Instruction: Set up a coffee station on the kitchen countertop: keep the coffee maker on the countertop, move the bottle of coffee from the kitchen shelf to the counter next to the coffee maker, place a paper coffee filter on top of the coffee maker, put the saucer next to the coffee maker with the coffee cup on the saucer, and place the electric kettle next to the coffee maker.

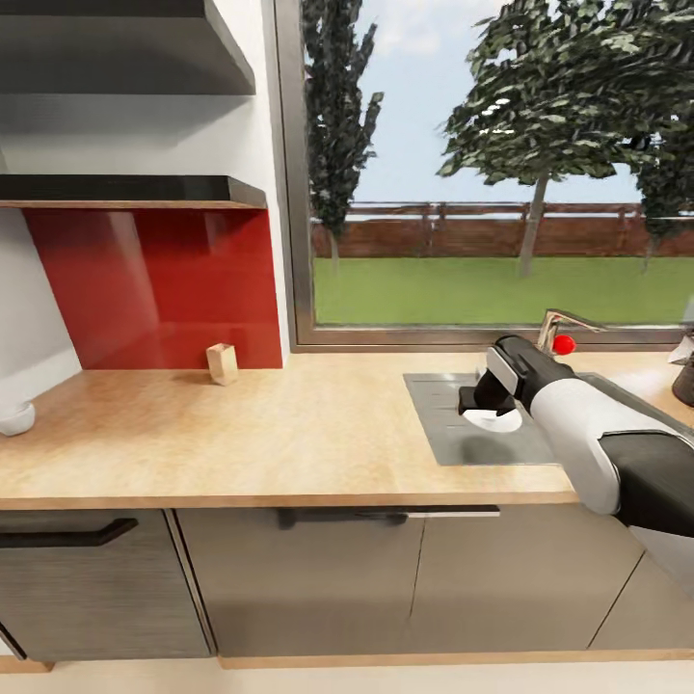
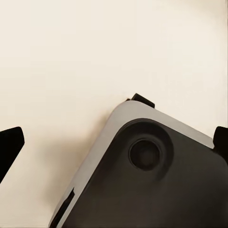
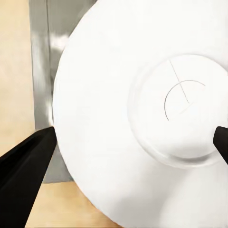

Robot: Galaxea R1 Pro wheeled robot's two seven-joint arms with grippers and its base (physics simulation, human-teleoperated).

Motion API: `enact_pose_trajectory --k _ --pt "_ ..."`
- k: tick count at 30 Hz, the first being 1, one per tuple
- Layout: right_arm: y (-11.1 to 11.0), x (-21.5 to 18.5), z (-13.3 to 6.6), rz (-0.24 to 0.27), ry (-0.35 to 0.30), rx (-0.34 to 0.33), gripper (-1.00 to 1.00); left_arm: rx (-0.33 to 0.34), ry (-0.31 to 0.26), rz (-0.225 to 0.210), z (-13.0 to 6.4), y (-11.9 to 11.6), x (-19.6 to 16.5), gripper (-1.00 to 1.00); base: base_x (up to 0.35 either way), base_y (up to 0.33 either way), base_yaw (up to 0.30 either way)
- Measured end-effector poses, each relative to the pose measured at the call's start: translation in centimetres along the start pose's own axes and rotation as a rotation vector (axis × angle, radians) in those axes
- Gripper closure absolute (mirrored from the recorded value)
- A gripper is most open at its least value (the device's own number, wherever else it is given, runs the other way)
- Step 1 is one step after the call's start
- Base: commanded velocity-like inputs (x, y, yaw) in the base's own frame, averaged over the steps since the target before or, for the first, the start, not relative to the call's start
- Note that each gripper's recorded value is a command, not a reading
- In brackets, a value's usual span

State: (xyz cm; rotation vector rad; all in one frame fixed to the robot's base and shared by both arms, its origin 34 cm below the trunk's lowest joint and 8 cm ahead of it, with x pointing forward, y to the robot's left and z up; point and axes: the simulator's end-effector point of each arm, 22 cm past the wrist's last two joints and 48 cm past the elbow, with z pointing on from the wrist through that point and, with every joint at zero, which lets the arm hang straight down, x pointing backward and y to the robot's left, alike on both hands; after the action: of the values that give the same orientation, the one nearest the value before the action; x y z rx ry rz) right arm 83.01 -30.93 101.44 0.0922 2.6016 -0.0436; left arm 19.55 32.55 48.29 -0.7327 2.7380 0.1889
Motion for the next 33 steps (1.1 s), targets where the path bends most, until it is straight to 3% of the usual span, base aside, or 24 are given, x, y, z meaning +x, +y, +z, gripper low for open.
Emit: enact_pose_trajectory --k 4,33 --pt "-0.8 1.0 0.7 0.008 0.025 0.008 1.0 0.001 0.001 0.0 0.0 -0.1 0.1 -1.0 0.0 -0.326 0.0" --pt "-0.4 0.8 1.1 0.01 0.004 -0.004 1.0 0.003 0.003 0.003 0.0 -0.2 0.1 -1.0 0.0 -0.326 0.0"
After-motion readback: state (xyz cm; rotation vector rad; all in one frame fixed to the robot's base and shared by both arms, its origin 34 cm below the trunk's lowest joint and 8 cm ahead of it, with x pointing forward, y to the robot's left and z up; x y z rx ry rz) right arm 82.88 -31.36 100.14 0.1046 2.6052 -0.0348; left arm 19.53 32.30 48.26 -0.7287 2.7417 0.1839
